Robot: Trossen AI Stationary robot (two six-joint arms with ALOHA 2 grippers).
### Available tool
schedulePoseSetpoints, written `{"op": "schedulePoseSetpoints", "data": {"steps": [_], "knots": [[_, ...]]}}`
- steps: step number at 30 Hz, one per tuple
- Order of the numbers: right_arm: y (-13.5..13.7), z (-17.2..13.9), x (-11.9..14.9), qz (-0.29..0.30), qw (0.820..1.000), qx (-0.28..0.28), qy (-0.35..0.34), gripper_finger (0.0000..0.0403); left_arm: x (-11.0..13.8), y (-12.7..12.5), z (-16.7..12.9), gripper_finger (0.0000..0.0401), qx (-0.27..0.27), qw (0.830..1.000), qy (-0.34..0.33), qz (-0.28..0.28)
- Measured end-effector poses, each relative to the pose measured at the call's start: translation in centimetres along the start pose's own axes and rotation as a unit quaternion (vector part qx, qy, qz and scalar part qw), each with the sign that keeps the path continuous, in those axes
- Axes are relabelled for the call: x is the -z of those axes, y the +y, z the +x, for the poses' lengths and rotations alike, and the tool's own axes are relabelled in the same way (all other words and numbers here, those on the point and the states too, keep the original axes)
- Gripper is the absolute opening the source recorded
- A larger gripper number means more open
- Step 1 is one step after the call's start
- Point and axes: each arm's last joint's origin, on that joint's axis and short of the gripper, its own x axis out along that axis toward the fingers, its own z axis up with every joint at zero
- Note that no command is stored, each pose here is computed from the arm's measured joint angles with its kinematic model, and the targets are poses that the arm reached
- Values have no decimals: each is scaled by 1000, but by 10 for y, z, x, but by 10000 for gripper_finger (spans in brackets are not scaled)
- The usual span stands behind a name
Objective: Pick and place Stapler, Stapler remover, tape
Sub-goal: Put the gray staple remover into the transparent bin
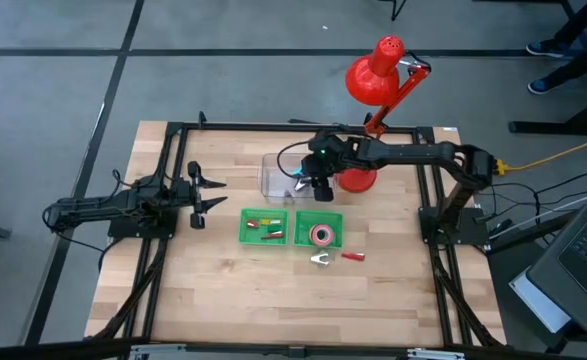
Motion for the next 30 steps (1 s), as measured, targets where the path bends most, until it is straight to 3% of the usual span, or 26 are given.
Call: {"op": "schedulePoseSetpoints", "data": {"steps": [8, 14, 22, 30], "knots": [[24, -12, -23, -8, 999, -12, -37, 163, 0, 0, 0, 168, 0, 1000, 0, 0], [52, -20, -41, 7, 997, 10, -70, 163, 0, 0, 0, 168, 0, 1000, 0, 0], [100, -22, -56, 11, 996, 10, -86, 163, 0, 0, 0, 168, 0, 1000, 0, 0], [160, -27, -63, -44, 994, -34, -96, 163, 0, 0, 0, 168, 0, 1000, 0, 0]]}}
